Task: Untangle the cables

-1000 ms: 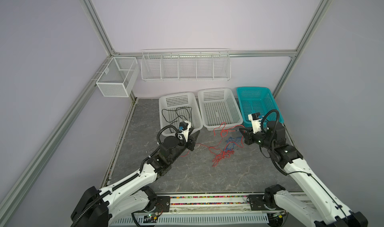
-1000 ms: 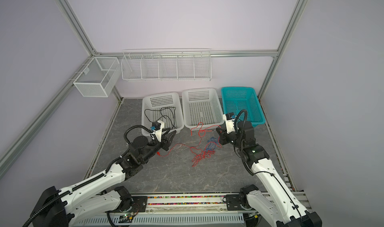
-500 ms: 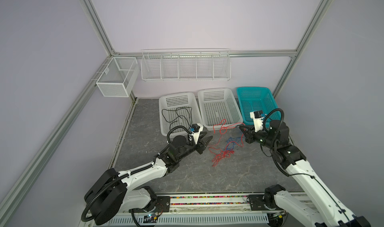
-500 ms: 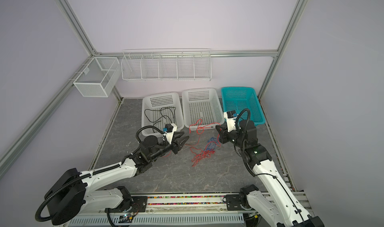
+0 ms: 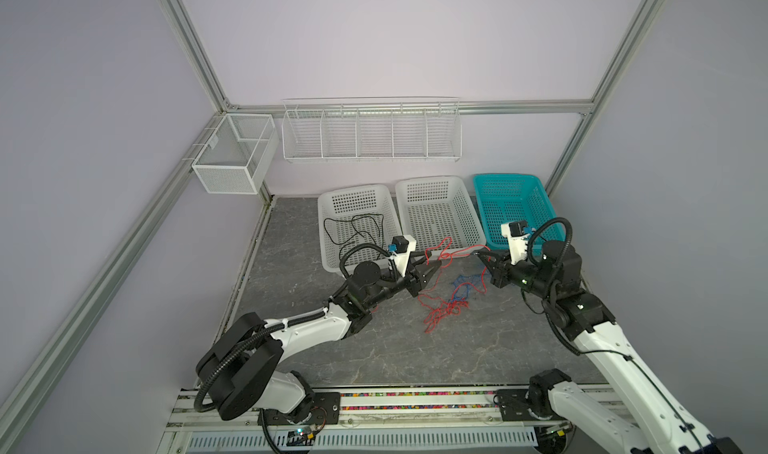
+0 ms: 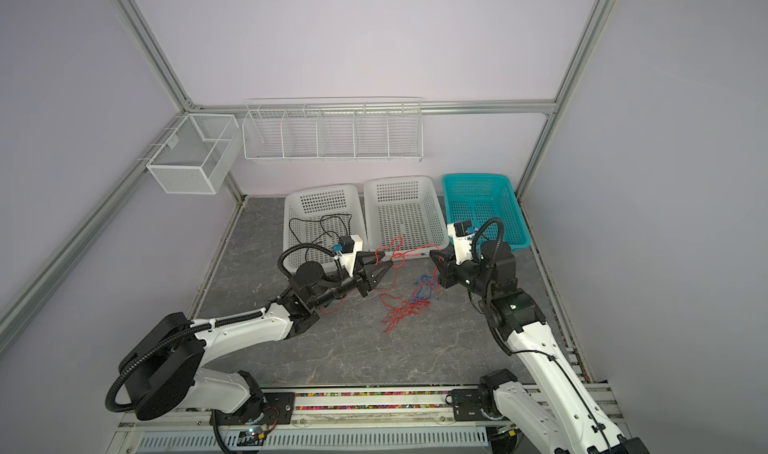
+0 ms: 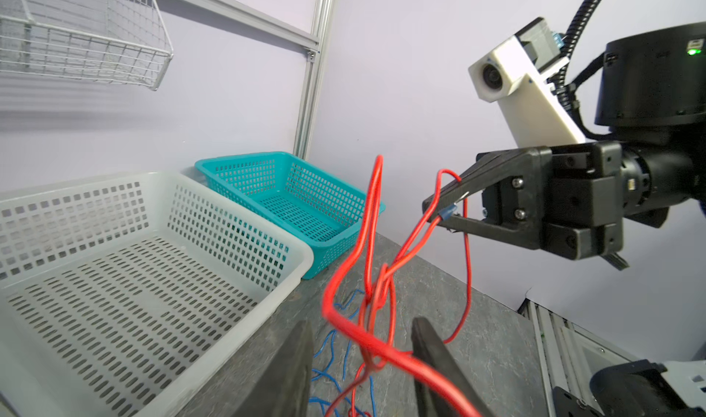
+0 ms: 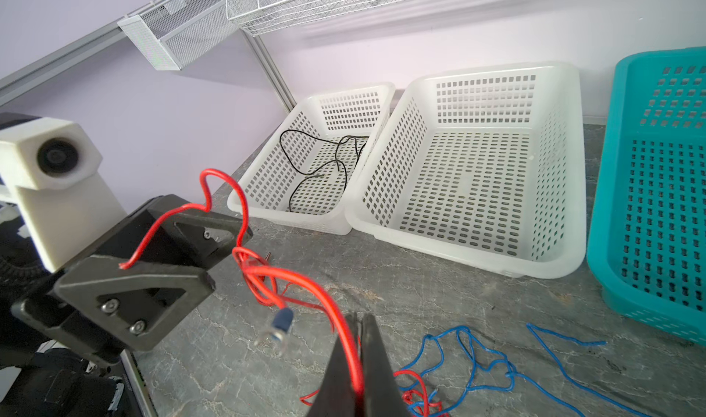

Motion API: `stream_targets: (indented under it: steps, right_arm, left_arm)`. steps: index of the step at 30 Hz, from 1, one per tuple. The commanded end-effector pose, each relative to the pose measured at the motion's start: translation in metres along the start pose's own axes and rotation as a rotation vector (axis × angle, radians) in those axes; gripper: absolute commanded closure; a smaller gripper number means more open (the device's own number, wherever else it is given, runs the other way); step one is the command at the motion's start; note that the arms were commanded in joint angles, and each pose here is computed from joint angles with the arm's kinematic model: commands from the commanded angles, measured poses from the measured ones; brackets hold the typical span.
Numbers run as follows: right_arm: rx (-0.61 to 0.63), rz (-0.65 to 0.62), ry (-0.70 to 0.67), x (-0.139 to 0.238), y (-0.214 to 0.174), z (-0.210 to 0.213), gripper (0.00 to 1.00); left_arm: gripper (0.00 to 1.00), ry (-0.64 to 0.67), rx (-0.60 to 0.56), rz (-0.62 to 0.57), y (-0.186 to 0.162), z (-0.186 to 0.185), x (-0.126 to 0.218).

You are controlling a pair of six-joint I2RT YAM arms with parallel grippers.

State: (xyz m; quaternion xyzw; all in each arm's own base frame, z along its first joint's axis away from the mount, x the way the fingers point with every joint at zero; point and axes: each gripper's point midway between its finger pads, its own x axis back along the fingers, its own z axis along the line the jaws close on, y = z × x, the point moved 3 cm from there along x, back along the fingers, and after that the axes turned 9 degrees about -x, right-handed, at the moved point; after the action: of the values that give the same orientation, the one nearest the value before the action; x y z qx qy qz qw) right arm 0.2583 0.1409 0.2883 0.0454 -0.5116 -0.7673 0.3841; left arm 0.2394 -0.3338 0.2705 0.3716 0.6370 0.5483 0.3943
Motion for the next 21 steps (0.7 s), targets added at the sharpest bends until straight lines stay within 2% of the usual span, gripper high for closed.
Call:
stream_targets:
  steps: [1, 9, 18, 20, 21]
  right_arm:
    - [0.02, -0.051, 0.049, 0.005, 0.015, 0.013, 0.94]
    - [0.025, -0.064, 0.068, 0.007, 0.019, 0.018, 0.94]
    - [0.021, -0.059, 0.081, 0.007, 0.017, 0.019, 0.94]
    - [0.022, -0.061, 0.07, 0.007, 0.017, 0.018, 0.94]
    - [0.021, -0.066, 0.054, 0.008, 0.017, 0.016, 0.94]
  left_arm:
    - [0.57, -0.052, 0.019, -0.033, 0.008, -0.007, -0.008]
    - [0.62, -0.045, 0.033, 0.0, -0.004, -0.005, -0.013]
    - [0.91, -0.033, 0.024, -0.032, 0.002, -0.002, -0.018]
    - [1.0, -0.038, 0.028, -0.023, 0.001, -0.002, -0.02]
    - [1.0, -0.038, 0.032, -0.016, 0.0, -0.002, -0.02]
